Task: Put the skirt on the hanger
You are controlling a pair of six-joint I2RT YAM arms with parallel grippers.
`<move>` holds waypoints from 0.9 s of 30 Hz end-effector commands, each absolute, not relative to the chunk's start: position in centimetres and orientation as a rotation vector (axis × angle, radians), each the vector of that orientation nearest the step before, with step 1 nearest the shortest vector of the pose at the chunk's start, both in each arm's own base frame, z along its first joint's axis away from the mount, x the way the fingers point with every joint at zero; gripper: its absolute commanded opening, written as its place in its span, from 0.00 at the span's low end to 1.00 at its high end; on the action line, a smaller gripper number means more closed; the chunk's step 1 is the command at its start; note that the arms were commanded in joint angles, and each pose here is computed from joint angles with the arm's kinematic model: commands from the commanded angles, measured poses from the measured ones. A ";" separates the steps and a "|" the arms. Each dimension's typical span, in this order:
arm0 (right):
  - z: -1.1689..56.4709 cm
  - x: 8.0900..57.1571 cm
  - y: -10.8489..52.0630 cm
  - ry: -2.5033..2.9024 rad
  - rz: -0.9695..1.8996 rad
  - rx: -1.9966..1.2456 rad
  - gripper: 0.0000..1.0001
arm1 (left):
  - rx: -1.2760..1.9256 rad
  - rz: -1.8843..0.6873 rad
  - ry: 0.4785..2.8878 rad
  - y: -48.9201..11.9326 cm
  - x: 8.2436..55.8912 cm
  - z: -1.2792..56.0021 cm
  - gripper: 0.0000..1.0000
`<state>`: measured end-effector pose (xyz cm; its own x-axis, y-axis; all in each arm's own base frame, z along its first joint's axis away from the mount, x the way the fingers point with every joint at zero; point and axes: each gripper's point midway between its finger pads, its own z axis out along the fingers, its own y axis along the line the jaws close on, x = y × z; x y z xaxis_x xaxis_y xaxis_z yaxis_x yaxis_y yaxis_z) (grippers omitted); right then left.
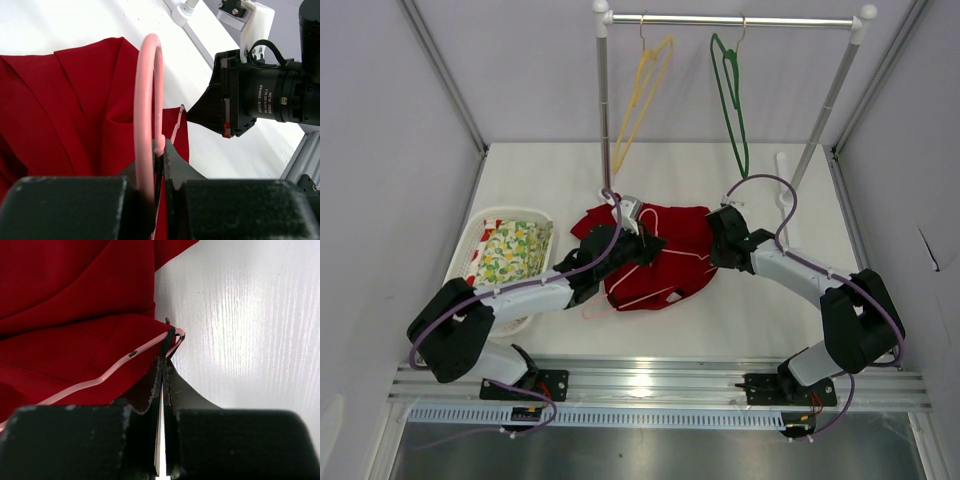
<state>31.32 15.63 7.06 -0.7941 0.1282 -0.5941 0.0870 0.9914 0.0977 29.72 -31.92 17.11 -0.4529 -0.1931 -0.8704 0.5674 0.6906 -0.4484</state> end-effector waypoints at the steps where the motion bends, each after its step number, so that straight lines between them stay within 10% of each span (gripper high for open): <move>1: 8.4 32.0 16.7 2.465 0.150 0.143 0.00 | 0.288 -0.939 1.768 -32.7 30.3 19.0 0.00; 27: 9.2 32.0 17.0 2.420 0.168 0.157 0.00 | 0.451 -1.112 1.765 -34.5 26.6 17.8 0.00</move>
